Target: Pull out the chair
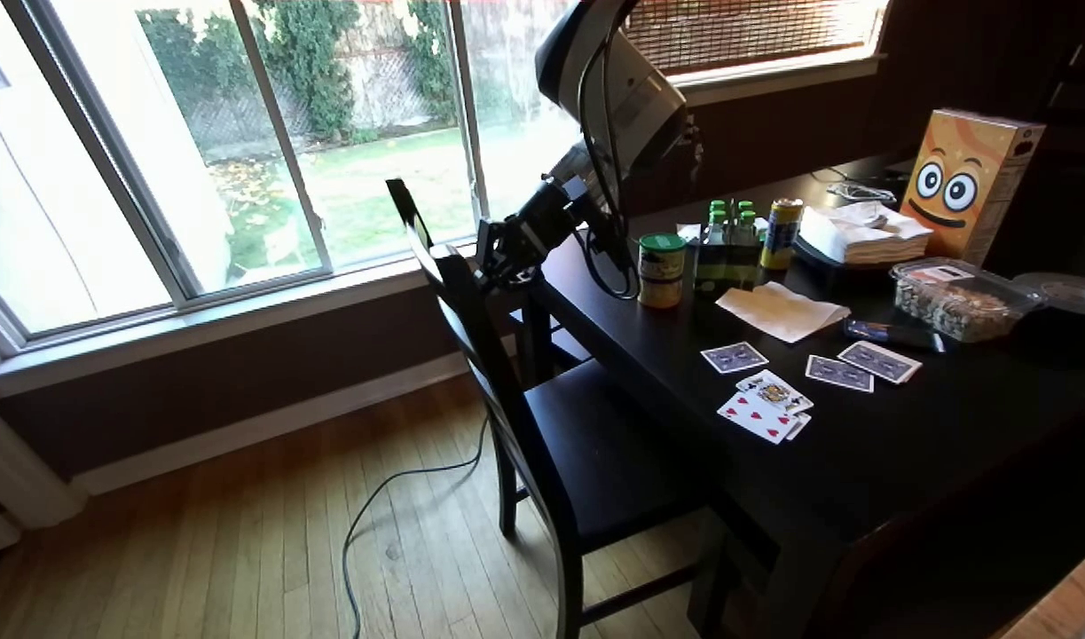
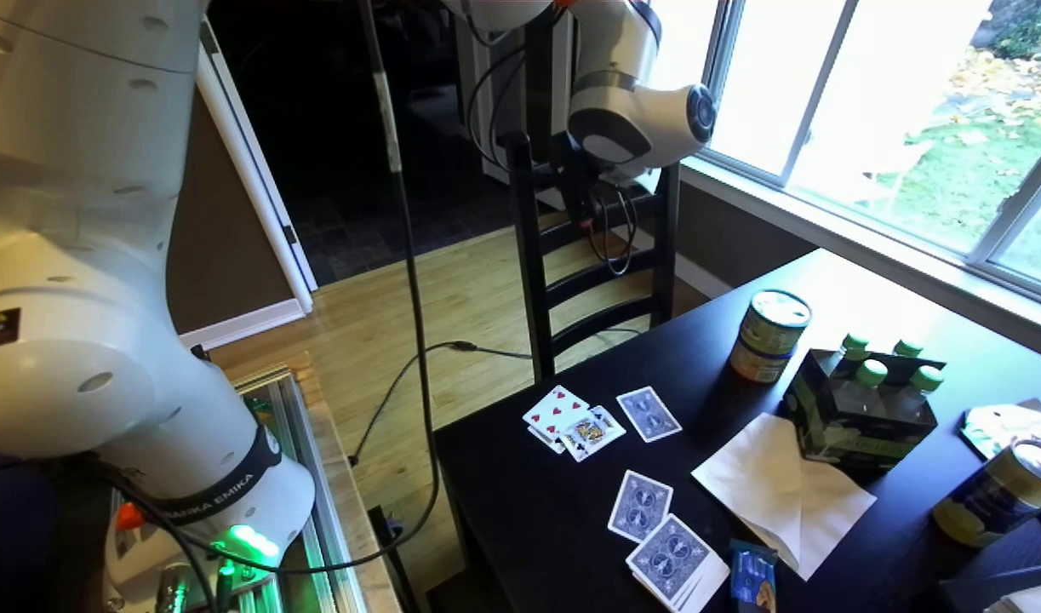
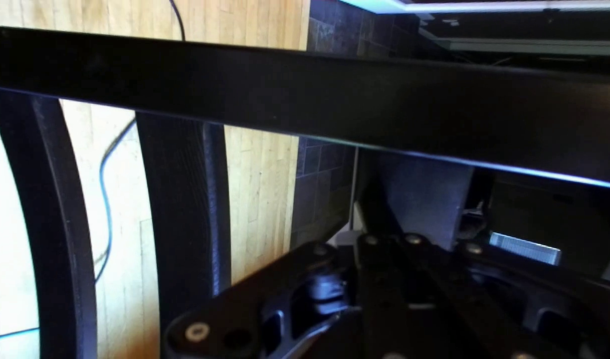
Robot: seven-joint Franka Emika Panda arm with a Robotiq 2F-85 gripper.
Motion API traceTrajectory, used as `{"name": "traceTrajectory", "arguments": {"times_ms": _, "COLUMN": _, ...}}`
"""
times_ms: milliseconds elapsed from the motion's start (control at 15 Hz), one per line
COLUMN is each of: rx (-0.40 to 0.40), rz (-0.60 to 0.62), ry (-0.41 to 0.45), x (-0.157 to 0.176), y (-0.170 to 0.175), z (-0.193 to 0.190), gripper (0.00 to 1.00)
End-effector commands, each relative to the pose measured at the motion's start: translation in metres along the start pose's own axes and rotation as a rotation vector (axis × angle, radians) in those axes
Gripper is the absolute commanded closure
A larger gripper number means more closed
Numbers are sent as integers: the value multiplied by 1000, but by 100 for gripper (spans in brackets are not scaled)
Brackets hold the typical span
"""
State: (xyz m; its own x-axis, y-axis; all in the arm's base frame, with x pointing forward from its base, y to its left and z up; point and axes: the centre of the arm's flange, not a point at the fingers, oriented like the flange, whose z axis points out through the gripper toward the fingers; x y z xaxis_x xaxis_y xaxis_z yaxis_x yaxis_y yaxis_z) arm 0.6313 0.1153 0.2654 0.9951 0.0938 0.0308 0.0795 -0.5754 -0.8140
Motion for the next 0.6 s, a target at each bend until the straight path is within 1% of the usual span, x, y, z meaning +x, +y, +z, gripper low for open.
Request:
{"name": "traceTrajectory", "arguments": {"times_ms": 0, "rx": -99, "rz": 53, "ry": -44, "x": -3, "y": -15, "z": 17, "gripper": 100}}
{"name": "traceTrajectory", "arguments": {"times_ms": 333, "rx": -199, "rz": 113, "ry": -62, "x": -7, "y": -20, "z": 9, "gripper": 100}}
{"name": "traceTrajectory", "arguments": {"times_ms": 533, "rx": -307, "rz": 176, "ry": -67, "x": -15, "y": -20, "z": 6, "gripper": 100}}
